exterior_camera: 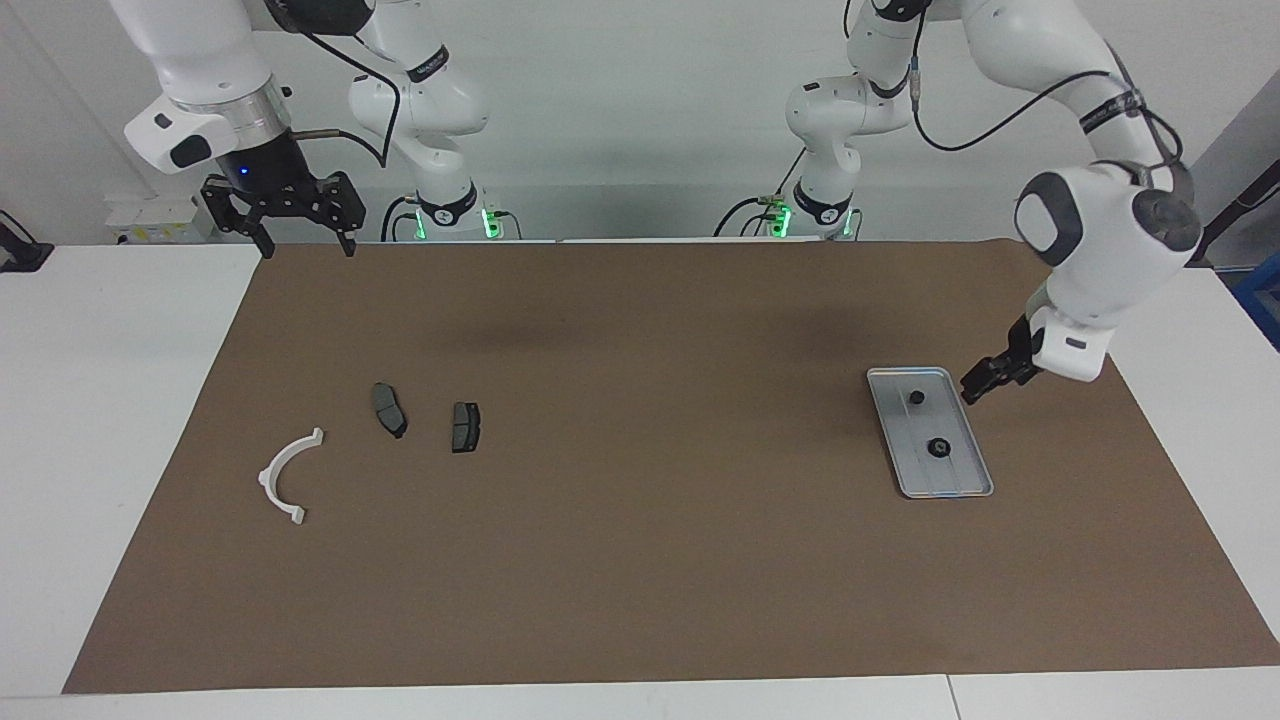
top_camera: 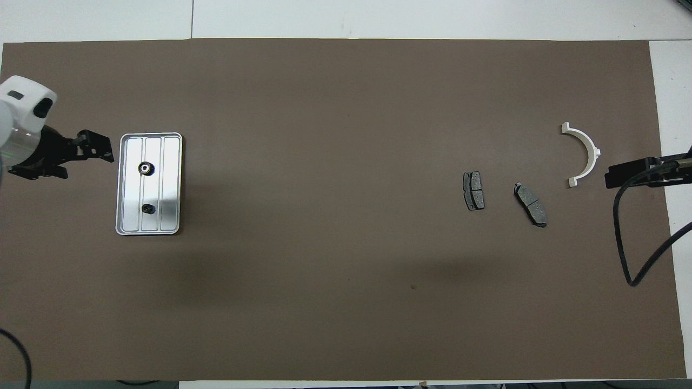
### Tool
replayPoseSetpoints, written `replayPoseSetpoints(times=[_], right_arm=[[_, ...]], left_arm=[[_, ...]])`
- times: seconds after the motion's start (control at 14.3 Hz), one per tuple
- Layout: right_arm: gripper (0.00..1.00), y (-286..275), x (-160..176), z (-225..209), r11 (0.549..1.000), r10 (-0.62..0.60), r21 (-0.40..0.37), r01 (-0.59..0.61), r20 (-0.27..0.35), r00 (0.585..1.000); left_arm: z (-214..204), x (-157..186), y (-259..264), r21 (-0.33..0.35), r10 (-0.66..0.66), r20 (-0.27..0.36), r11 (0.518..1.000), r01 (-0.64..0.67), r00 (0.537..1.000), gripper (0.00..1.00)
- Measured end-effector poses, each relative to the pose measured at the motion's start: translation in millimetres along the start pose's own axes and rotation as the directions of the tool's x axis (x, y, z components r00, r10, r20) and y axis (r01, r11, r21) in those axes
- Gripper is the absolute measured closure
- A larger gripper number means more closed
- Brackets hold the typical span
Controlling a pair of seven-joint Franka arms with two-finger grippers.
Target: Pick bearing gear from pile to tray
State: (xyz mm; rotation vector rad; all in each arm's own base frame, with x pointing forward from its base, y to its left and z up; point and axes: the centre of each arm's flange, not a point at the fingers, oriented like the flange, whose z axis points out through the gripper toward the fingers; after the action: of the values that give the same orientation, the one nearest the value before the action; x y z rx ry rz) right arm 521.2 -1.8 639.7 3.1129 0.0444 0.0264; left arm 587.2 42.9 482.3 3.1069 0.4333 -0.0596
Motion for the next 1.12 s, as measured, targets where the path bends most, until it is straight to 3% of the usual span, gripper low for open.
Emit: replayPoseSetpoints(times=[0.21, 0.35, 0.63, 1.12], right_arm=[[0.0, 0.0, 0.3, -0.1, 1.0, 0.001, 0.0, -0.001, -0.002, 1.0], [0.0, 0.1, 1.8, -1.3, 1.0, 0.004, 0.0, -0.004, -0.016, 1.0], [0.0, 0.6, 2.2, -1.4, 1.0, 0.007, 0.006, -0.007, -0.019, 1.0], [0.0, -5.7, 2.4, -1.6, 0.999, 0.003, 0.037, -0.003, -0.02, 1.0]], left_arm=[[-69.8, -47.9, -8.3, 0.003, 0.002, 0.01, 1.0, -0.002, 1.0, 0.0], [-92.1, -68.1, -8.4, 0.003, 0.009, 0.009, 1.0, -0.009, 1.0, 0.0], [-85.7, -76.5, -1.0, 0.011, 0.025, 0.037, 1.0, -0.026, 0.999, 0.0], [-89.4, -71.9, 26.3, 0.0, 0.084, -0.003, 0.996, -0.084, 0.996, 0.0]])
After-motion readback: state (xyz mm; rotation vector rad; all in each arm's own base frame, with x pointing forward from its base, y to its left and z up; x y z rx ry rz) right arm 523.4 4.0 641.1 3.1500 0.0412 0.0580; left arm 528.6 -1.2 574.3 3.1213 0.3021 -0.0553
